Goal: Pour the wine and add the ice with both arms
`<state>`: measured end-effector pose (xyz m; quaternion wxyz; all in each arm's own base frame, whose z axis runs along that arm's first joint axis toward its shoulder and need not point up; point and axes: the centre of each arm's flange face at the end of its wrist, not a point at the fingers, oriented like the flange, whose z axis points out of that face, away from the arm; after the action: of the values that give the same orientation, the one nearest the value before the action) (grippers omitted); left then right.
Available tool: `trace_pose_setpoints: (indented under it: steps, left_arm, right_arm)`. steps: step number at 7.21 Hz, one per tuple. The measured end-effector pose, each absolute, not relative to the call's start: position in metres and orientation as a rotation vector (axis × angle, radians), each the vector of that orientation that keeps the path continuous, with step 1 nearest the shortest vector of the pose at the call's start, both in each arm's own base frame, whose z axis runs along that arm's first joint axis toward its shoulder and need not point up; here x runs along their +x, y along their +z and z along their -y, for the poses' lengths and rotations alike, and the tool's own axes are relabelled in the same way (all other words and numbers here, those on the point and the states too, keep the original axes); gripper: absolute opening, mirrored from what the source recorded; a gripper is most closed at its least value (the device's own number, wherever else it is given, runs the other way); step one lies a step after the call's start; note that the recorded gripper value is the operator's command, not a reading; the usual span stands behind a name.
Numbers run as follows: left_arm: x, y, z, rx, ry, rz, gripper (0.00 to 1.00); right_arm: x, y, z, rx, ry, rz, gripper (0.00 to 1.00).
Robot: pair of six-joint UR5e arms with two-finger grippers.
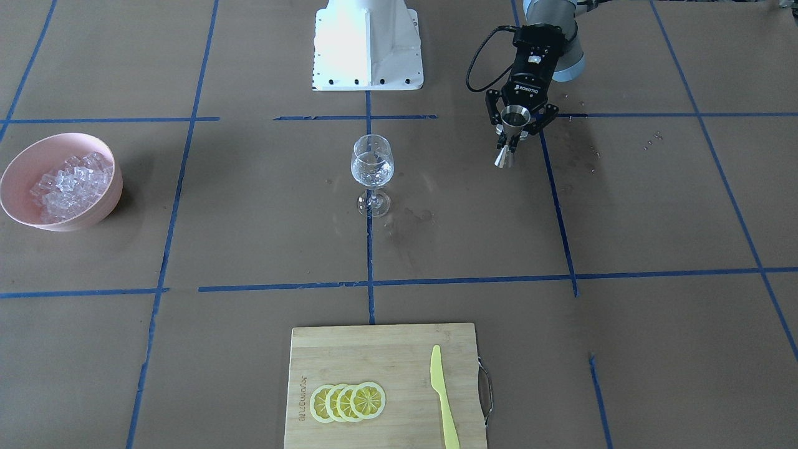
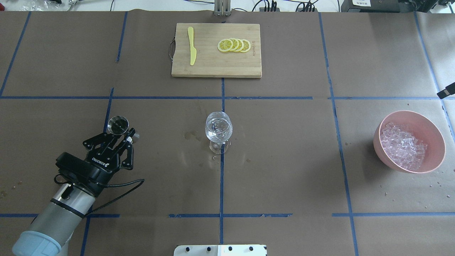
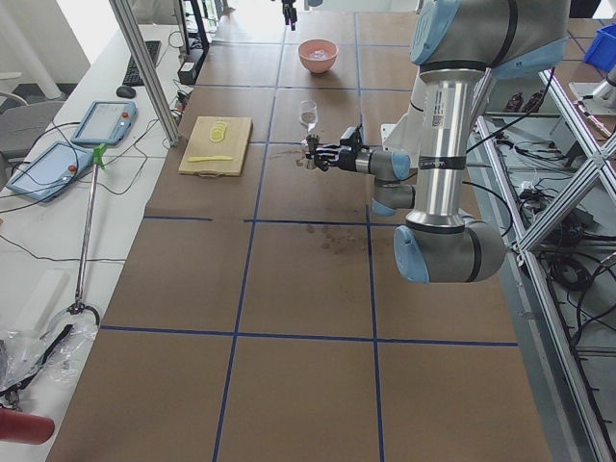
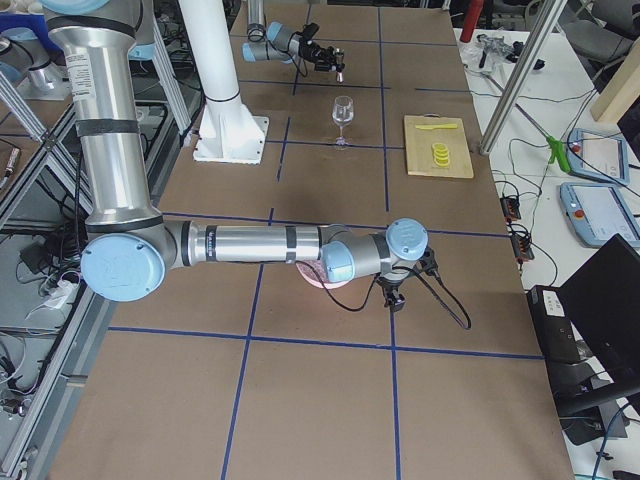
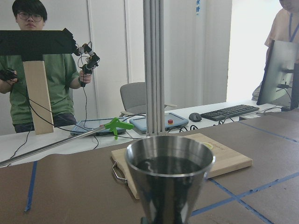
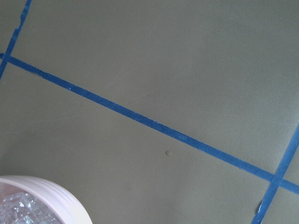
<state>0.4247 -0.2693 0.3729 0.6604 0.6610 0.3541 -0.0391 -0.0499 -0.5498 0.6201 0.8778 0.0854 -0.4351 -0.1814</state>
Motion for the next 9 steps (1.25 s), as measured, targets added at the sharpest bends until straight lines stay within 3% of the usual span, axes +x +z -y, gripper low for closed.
trace_pose_setpoints:
  steps: [9]
  left_arm:
    - [0.482,0.296,0.289,1.49,0.18,-0.757,0.0]
  right_arm:
    - [-0.054,0.615,0.55,0.186,-0.39,0.908,1.0]
